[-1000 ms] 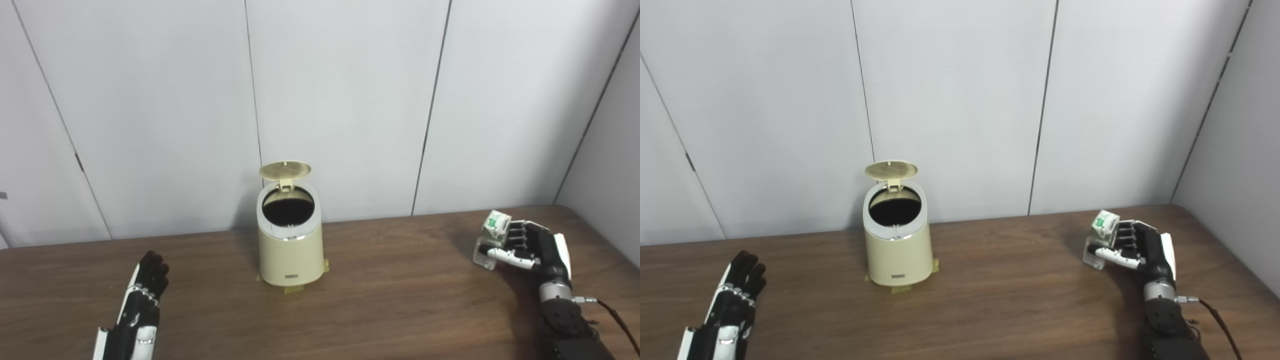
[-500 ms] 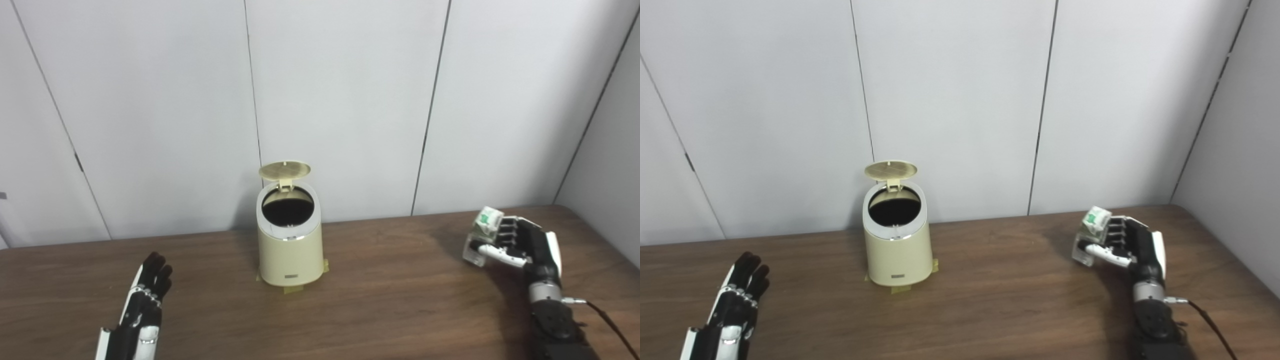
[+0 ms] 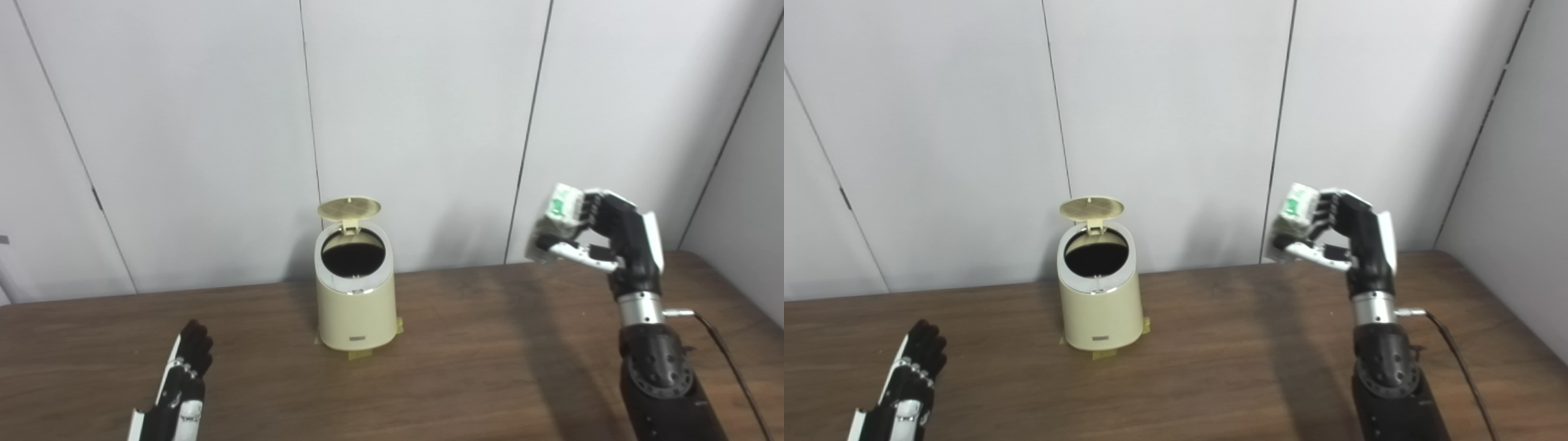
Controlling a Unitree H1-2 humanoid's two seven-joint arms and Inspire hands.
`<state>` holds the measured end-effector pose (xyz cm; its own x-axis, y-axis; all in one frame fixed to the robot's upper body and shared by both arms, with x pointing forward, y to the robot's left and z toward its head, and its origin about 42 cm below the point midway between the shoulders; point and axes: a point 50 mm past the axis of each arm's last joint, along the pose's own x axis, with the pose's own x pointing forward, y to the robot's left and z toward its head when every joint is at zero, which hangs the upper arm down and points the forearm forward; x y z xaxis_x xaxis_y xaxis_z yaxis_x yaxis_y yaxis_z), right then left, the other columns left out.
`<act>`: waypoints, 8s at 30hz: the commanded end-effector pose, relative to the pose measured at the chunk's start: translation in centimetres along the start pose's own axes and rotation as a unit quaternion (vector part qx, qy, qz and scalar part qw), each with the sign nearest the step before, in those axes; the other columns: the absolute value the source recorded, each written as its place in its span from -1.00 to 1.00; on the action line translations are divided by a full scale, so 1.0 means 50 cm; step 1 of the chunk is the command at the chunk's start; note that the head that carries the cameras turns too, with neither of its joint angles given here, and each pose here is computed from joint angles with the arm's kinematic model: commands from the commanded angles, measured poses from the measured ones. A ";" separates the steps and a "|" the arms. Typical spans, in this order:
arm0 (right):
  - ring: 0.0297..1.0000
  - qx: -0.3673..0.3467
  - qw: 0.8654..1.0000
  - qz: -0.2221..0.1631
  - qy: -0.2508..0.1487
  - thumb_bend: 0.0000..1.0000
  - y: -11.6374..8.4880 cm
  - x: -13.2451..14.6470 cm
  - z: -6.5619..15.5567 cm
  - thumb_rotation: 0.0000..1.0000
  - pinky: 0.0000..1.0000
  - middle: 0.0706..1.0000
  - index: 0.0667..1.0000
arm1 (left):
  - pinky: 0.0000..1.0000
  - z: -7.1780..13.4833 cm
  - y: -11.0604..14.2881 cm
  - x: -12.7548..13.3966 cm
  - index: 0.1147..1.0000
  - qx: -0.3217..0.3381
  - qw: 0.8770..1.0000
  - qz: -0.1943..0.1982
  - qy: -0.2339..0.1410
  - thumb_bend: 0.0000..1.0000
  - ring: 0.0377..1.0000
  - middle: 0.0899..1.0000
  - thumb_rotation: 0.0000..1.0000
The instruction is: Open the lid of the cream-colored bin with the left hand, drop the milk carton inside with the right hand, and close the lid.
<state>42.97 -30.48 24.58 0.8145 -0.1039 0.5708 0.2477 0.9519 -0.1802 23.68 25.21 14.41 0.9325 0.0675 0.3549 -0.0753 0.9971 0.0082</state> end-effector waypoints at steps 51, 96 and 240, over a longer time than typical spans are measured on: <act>-0.22 0.060 0.968 0.197 -0.145 0.04 0.422 0.106 0.166 -1.00 -0.30 -0.16 -0.06 | 1.00 -0.060 -0.072 -0.090 0.97 -0.004 0.999 -0.004 0.035 -0.18 0.96 0.98 0.79; -0.14 -0.047 0.968 0.186 -0.162 0.03 0.418 0.159 0.138 -1.00 -0.16 -0.09 -0.09 | 0.88 -0.057 -0.088 -0.107 0.95 0.045 0.998 -0.030 0.028 -0.05 0.94 0.94 0.80; 0.24 -0.154 0.958 0.147 -0.191 0.81 0.412 0.106 0.054 -0.76 0.13 0.28 0.30 | 0.88 -0.052 -0.081 -0.125 0.91 0.054 0.997 -0.051 0.025 -0.06 0.94 0.95 0.56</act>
<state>49.86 -11.03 22.11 0.6971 0.3470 0.6274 0.1991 0.7470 -0.6343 23.99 21.48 13.79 0.8926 -0.0323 0.4498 -0.0366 0.9889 0.1437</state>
